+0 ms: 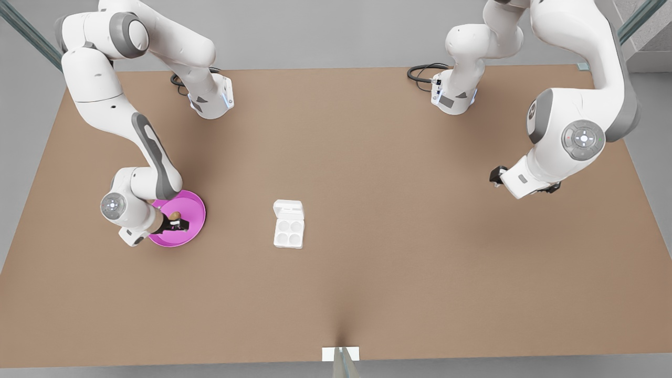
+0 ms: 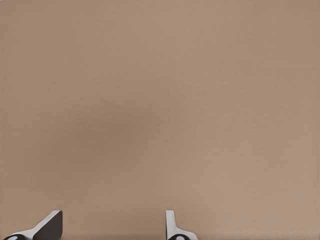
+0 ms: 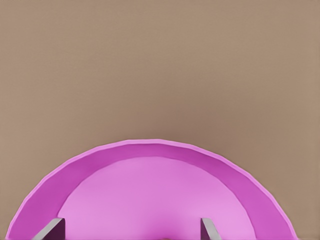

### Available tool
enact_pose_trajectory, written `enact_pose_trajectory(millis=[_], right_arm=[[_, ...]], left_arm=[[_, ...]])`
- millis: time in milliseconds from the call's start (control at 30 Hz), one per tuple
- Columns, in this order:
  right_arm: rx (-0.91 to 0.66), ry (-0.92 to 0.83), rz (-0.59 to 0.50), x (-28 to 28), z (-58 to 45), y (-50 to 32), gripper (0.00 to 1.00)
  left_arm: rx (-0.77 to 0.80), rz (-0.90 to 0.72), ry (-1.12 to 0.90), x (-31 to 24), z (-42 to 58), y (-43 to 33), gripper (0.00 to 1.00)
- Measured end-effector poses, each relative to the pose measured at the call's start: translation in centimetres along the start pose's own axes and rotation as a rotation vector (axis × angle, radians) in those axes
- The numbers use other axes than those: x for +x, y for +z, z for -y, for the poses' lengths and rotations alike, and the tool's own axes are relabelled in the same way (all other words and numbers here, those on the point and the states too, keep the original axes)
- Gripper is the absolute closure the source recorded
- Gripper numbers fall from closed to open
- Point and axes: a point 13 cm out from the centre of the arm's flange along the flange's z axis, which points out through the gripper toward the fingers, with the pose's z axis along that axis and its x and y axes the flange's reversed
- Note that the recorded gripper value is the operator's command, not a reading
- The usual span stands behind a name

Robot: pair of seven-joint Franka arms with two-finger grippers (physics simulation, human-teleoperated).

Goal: Pack egg into the box and close the box lid

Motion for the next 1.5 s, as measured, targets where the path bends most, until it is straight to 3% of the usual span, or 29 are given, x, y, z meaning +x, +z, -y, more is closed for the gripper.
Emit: enact_pose_trajectory(millis=[533, 1167, 1500], right_arm=[[-0.012, 0.0, -0.033, 3.5, -0.2, 2.7, 0.0], [-0.011, 0.016, 0.018, 2.6, 1.0, 2.5, 0.0], [-0.015, 0.021, -0.009, 4.6, 1.2, 3.3, 0.0]], left_arm=[[0.003, -0.008, 0.003, -0.1, 0.1, 0.5, 0.0], [0.01, -0.018, 0.006, -0.5, 0.3, 1.3, 0.0], [0.018, -0.029, 0.008, -0.8, 0.5, 2.1, 0.0]])
